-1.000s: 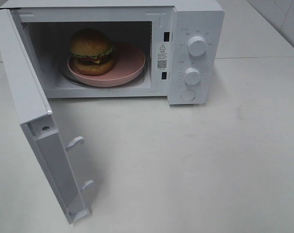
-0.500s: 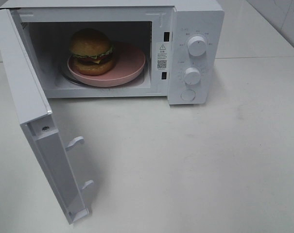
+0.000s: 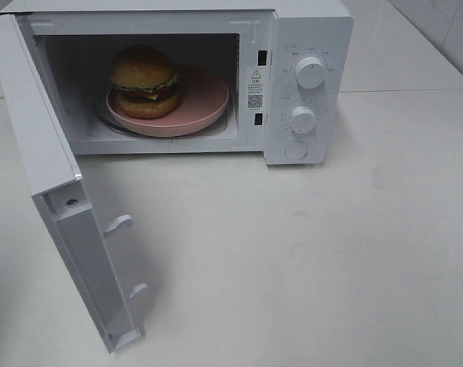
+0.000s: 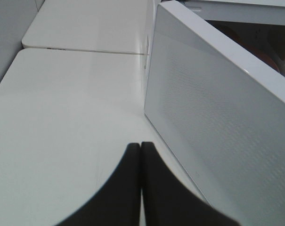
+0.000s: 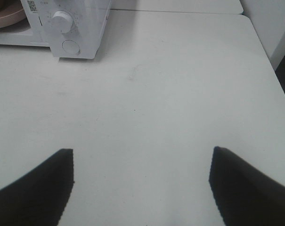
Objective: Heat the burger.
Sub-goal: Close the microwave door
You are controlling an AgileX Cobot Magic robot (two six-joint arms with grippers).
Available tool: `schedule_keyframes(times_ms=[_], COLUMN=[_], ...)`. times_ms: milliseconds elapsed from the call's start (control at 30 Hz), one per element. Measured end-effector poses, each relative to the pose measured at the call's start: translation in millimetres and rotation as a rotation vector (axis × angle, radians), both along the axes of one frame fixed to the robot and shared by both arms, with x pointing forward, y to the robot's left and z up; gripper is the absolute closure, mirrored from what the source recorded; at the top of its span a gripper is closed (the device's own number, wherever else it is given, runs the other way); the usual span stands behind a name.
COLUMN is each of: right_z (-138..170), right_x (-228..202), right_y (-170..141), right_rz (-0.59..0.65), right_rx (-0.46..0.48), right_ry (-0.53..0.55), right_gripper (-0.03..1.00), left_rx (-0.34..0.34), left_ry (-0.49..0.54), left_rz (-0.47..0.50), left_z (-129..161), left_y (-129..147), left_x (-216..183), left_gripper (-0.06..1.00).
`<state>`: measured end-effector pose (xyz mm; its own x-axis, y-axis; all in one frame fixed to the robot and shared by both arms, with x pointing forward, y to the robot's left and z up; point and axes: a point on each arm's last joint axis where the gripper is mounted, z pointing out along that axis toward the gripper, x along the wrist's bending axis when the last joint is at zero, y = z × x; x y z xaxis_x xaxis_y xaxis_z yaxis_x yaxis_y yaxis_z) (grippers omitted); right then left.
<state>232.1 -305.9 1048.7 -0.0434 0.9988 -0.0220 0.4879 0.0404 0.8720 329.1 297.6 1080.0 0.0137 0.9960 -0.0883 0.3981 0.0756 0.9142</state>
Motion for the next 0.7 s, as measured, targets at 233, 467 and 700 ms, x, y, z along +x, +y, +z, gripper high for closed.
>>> schedule_keyframes(times_ms=[233, 467, 700], right_z=[0.0, 0.0, 0.0], right_x=[0.0, 0.0, 0.0], right_y=[0.0, 0.0, 0.0], right_rz=[0.000, 0.000, 0.000], right_rx=[0.000, 0.000, 0.000], right_ry=[0.000, 0.000, 0.000], right_gripper=[0.20, 0.20, 0.20], left_rx=[0.020, 0.070, 0.094], left_ry=[-0.072, -0.169, -0.271], left_rz=[0.036, 0.100, 0.182], left_z=[-26.9, -47.5, -65.7], left_y=[5.1, 12.9, 21.1], left_x=[21.8, 36.0, 45.7], left_gripper=[0.94, 0.94, 0.94])
